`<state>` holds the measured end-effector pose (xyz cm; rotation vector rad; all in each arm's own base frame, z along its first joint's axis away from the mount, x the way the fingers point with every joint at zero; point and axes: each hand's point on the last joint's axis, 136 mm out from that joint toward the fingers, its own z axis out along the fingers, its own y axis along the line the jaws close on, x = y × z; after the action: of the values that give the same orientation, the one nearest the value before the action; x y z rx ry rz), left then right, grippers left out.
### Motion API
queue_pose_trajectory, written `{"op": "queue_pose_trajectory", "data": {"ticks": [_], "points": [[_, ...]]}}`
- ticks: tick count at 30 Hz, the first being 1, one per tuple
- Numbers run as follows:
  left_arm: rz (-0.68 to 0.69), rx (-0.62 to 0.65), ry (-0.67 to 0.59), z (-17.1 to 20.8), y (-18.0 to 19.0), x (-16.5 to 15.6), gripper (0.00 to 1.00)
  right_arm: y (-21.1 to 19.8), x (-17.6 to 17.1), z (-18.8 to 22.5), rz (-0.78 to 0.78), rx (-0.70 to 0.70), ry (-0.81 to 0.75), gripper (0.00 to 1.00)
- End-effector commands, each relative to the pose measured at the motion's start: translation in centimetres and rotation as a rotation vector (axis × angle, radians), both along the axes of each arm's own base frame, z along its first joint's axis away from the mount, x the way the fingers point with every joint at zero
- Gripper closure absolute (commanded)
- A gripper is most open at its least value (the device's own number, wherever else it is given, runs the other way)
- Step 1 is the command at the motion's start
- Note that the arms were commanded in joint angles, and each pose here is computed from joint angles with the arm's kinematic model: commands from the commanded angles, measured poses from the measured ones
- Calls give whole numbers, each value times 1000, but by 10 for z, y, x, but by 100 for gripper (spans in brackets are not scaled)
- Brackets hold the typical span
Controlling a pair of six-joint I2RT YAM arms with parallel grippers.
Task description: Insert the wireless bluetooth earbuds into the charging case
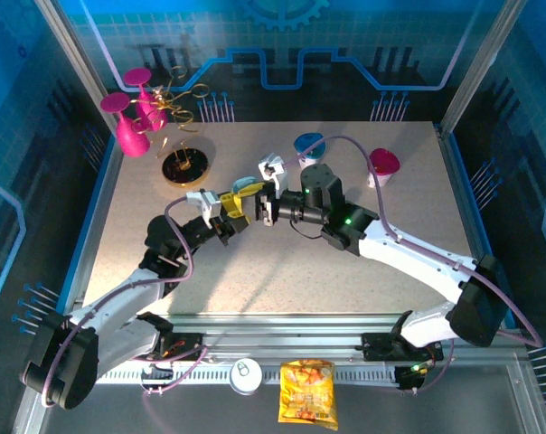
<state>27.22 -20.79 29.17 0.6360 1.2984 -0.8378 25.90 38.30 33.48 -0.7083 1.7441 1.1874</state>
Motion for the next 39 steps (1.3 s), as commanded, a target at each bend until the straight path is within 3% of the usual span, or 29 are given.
{"op": "queue_pose_trajectory", "data": {"ticks": [1,18,31,39], "points": [[-11,-47,-126,33,5,-13,66,-7,16,-21,-79,-85,18,71],[-13,-47,-121,30,4,-13,66,-22,15,12,-121,-37,-88,56],[-5,-38,-115,25,5,-11,66,-30,-3,44,-80,62,-182,51],[-6,-23,-119,21,3,-10,66,-25,7,33,-80,-34,-109,74]]}}
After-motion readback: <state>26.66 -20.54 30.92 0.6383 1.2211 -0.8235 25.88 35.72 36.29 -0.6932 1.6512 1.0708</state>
